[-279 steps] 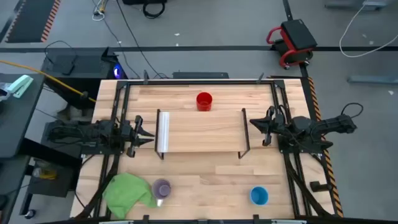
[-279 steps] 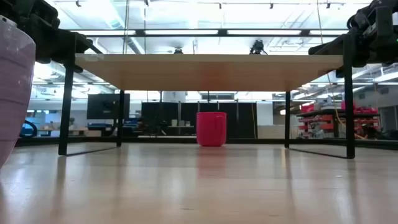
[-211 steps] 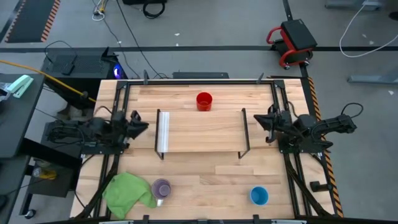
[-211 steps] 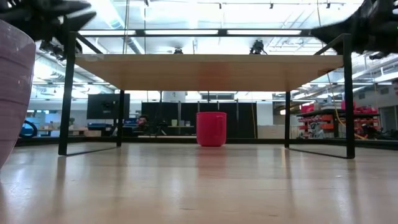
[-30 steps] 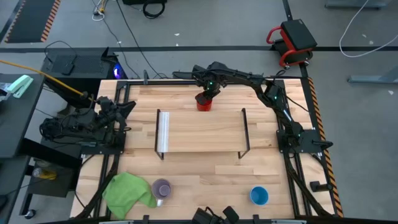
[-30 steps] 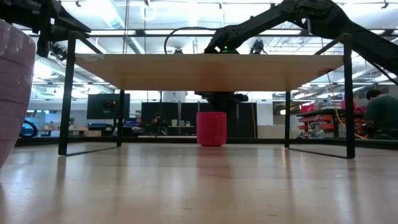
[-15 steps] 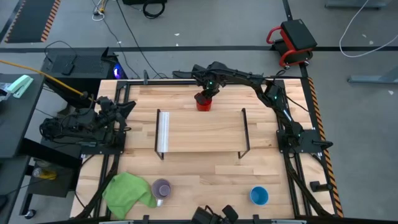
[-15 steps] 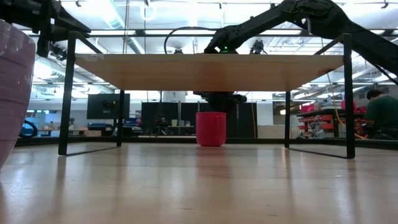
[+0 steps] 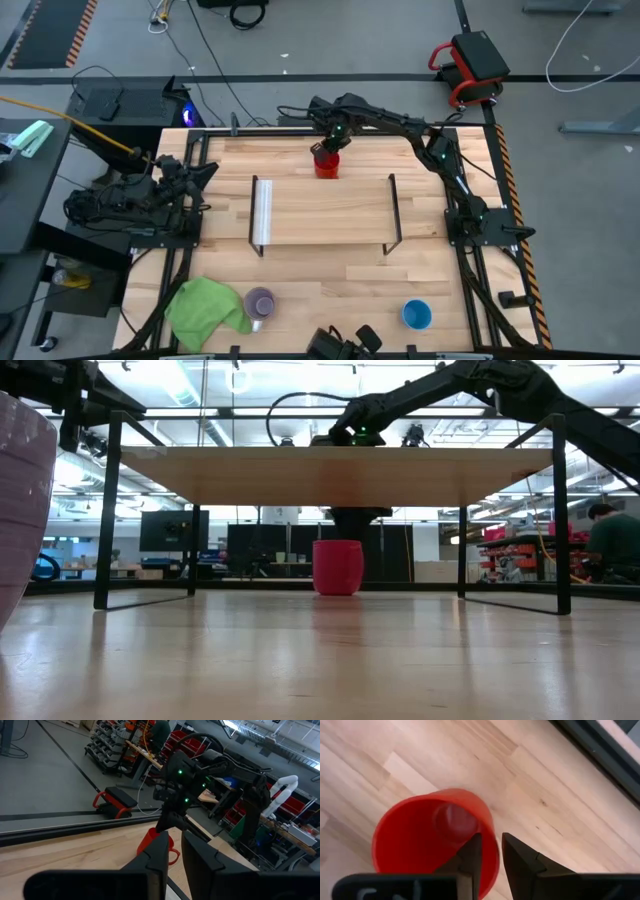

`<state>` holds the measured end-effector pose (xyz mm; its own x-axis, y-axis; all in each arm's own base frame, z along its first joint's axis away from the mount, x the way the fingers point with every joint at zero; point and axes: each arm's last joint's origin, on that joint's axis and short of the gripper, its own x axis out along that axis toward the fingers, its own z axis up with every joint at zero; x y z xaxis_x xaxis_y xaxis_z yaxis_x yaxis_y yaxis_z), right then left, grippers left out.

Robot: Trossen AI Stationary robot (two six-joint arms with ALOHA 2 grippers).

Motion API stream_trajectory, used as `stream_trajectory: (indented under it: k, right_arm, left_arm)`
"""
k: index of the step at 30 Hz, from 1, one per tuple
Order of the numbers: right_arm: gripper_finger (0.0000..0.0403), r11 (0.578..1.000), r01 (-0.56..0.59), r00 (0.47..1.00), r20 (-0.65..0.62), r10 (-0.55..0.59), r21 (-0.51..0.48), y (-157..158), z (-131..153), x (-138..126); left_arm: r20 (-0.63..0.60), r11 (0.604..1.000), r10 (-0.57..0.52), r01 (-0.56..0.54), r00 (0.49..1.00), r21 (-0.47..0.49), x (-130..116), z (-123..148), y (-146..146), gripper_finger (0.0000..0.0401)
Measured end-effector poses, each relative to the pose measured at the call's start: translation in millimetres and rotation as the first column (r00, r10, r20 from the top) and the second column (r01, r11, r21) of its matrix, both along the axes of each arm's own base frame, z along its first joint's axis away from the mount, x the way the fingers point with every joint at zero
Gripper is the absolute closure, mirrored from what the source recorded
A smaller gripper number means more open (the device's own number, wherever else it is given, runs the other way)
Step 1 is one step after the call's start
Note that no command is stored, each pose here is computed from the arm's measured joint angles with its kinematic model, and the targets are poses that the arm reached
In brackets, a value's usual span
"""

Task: Stack small to large cups/mugs on shelf
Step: Put the red mug on the shelf

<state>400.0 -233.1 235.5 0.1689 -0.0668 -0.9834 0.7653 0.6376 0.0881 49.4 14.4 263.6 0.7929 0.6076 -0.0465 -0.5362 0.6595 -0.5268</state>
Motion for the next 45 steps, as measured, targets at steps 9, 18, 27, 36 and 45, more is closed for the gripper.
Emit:
stream_trajectory:
  k: [9,18,27,36,45]
  right_arm:
    - [0.0321,1.0,0.014,0.999,-0.046,-0.013,0.027,-3,-3,-8]
    - [0.0321,1.0,0.013,0.999,-0.042,-0.012,0.024,-3,-3,-7]
    - [0.0353,1.0,-0.008,0.999,-0.042,0.009,0.021,-2,-3,-6]
    - [0.0392,0.998,-0.057,0.997,-0.043,0.057,0.016,-1,-3,-6]
    - [0.0399,0.992,-0.125,0.992,-0.026,0.124,-0.014,1,36,-9]
  left_arm:
    - [0.006,1.0,0.001,-0.001,1.0,-0.007,0,0,0,0.0338]
    - [0.005,1.0,0.001,-0.001,1.0,-0.007,0,0,0,0.0345]
    - [0.005,1.0,0.001,-0.001,1.0,-0.007,0,0,0,0.0347]
    - [0.006,1.0,0.001,-0.001,1.0,-0.008,0,0,0,0.0349]
    - [0.007,1.0,0.026,-0.026,1.0,-0.008,0,0,1,0.0358]
